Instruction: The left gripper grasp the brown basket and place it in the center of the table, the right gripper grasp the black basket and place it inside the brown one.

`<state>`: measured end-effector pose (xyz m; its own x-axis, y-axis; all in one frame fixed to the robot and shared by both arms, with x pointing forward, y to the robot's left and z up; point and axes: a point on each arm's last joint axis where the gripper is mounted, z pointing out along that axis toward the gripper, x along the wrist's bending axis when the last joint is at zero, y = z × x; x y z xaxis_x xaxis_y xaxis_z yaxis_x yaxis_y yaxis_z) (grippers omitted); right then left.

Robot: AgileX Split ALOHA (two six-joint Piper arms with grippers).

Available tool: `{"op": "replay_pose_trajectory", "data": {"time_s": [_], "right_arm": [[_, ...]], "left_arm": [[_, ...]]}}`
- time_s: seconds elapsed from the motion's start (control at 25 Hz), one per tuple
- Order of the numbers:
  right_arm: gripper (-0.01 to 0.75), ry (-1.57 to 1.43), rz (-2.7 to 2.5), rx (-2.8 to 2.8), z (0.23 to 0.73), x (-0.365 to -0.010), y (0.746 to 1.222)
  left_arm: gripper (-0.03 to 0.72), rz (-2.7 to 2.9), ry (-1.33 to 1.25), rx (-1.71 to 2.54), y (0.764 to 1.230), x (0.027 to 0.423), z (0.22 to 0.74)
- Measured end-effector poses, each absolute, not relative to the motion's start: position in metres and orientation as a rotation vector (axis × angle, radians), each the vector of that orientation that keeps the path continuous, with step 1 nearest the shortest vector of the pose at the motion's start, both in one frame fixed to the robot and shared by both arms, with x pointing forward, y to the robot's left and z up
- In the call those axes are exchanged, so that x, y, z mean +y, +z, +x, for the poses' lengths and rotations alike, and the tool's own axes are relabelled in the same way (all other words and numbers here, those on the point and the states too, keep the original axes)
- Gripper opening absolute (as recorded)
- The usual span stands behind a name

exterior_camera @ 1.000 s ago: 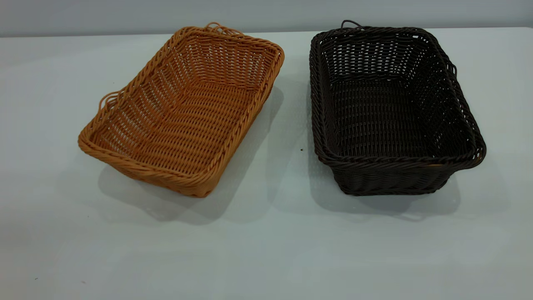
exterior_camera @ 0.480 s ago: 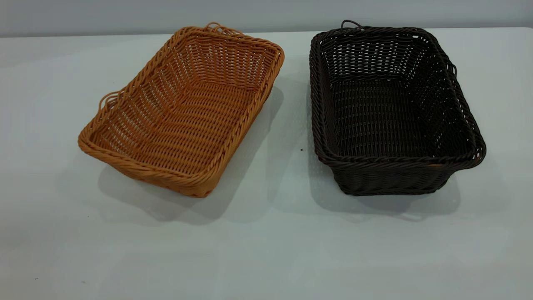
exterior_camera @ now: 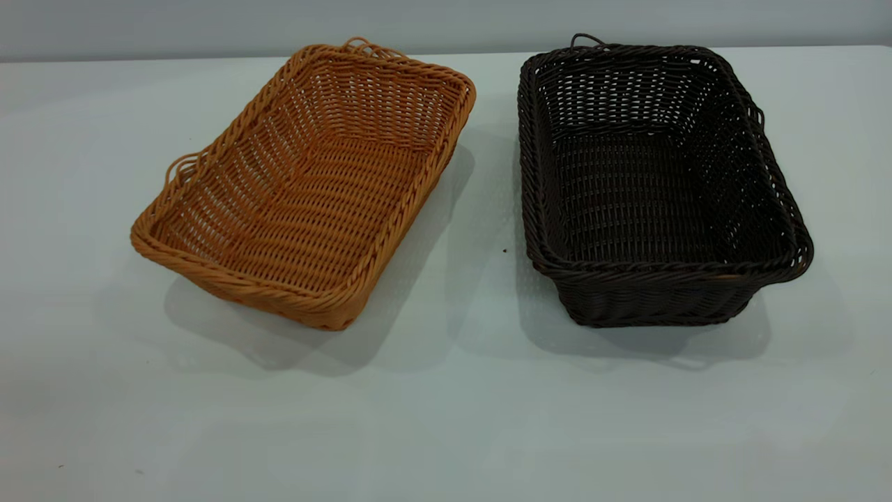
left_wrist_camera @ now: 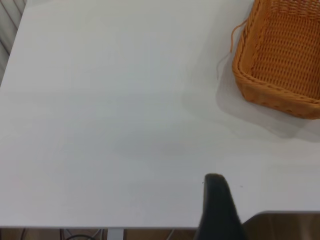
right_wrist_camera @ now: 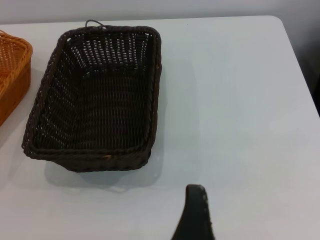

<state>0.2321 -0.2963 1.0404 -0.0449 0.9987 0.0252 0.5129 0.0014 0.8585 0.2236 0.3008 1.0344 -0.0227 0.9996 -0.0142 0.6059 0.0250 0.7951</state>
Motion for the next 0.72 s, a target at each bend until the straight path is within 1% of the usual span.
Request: {"op": "replay_pose_trajectory", "data": {"time_s": [0.6, 0.72], "right_arm": [[0.531, 0.950, 1.582, 1.631, 0.2327, -0.2963, 1.0405], [0.535, 0.961, 1.618, 1.668, 0.2413, -0.2933, 1.0437]], "left_arm": [[0.446, 1.648, 0.824, 1.698, 1.0345, 0.3009, 0.2241], [0.446, 1.664, 0.808, 1.713, 1.0429, 0.3011, 0.2319]]}}
